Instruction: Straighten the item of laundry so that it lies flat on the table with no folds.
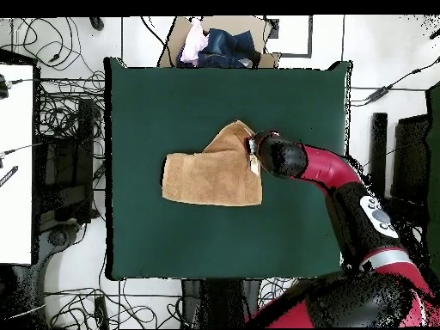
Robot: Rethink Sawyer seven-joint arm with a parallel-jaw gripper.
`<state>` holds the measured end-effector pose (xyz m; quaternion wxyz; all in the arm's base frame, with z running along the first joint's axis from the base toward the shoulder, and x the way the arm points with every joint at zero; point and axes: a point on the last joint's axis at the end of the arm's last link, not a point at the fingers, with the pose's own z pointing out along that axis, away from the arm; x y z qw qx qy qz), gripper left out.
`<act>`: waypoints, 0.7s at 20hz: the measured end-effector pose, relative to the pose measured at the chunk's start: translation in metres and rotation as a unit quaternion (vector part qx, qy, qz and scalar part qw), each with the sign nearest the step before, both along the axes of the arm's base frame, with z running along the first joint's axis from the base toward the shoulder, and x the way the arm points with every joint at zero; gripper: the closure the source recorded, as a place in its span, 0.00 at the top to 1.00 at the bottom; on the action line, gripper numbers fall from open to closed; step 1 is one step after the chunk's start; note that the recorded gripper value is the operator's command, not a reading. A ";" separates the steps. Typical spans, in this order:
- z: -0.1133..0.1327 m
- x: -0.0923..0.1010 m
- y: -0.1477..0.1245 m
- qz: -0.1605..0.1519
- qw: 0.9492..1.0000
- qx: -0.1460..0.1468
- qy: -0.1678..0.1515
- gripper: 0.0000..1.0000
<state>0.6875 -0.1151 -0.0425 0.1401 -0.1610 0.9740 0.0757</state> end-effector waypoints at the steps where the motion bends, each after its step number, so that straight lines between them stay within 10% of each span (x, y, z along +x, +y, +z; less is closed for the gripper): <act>1: 0.000 -0.001 -0.003 -0.002 1.000 0.000 0.001 0.00; 14: -0.002 -0.011 -0.036 -0.025 1.000 0.004 0.013 0.00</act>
